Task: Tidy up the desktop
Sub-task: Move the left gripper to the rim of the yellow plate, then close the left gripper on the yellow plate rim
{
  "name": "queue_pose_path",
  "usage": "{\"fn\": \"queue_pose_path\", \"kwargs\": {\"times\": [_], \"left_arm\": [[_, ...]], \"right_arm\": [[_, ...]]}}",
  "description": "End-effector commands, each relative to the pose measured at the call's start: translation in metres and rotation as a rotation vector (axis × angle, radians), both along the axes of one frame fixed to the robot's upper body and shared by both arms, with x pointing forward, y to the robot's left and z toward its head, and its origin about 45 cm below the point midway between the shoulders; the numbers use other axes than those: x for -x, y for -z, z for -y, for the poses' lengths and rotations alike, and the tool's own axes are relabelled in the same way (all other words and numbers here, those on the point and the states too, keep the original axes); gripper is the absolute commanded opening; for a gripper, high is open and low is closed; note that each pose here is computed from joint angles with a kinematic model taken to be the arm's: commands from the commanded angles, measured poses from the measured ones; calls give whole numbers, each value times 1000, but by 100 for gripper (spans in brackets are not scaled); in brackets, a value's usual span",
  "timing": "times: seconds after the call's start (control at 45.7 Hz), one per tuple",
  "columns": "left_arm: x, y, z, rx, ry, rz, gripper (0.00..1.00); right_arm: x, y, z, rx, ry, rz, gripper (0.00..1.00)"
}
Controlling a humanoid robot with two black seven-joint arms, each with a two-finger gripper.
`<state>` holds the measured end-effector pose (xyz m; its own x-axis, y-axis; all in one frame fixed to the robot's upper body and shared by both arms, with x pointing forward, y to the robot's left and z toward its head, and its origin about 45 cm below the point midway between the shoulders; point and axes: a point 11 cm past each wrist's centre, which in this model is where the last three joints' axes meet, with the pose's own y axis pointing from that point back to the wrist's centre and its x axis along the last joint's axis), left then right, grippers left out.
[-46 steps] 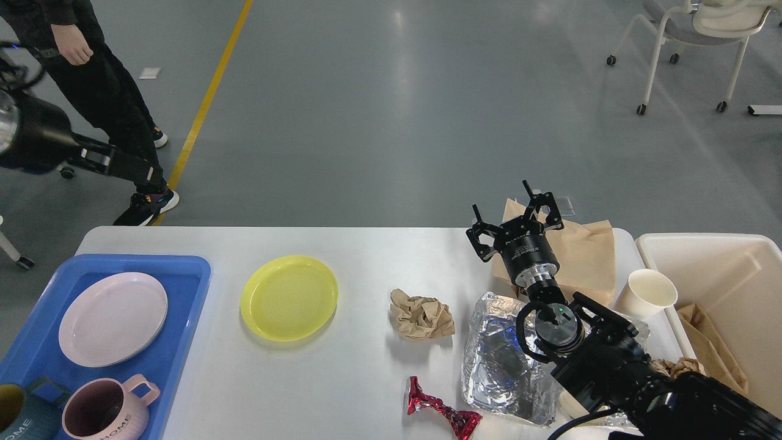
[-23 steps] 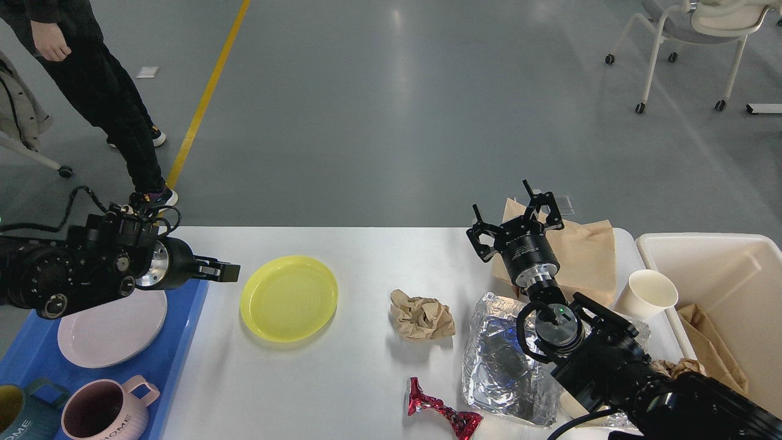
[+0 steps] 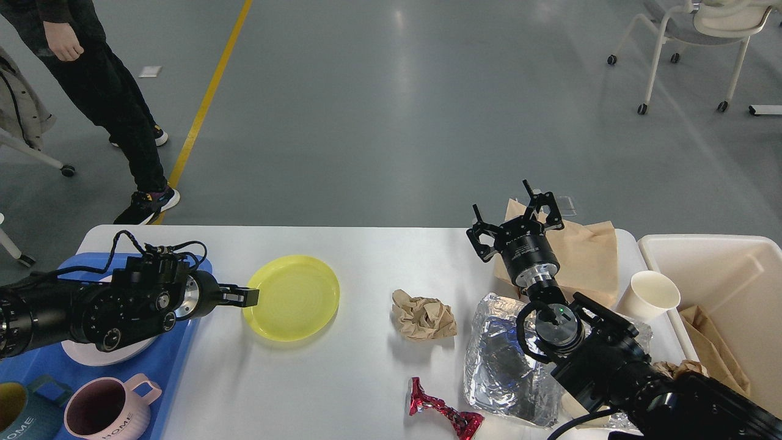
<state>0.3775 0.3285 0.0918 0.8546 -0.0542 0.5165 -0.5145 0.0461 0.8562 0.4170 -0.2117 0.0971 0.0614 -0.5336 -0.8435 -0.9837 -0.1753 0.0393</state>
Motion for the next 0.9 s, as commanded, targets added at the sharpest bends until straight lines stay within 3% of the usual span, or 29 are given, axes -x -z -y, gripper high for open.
{"fn": "queue_pose_path", "kwargs": {"times": [0.0, 0.306, 0.876], "left_arm": [[-1, 4, 12, 5, 12, 1, 80], [-4, 27, 32, -15, 2, 31, 74], [-7, 29, 13, -75, -31, 45, 64]], "right_arm": [[0, 0, 0, 1, 1, -1, 100], [0, 0, 0, 0, 0, 0, 100], [0, 0, 0, 0, 0, 0, 100]]}}
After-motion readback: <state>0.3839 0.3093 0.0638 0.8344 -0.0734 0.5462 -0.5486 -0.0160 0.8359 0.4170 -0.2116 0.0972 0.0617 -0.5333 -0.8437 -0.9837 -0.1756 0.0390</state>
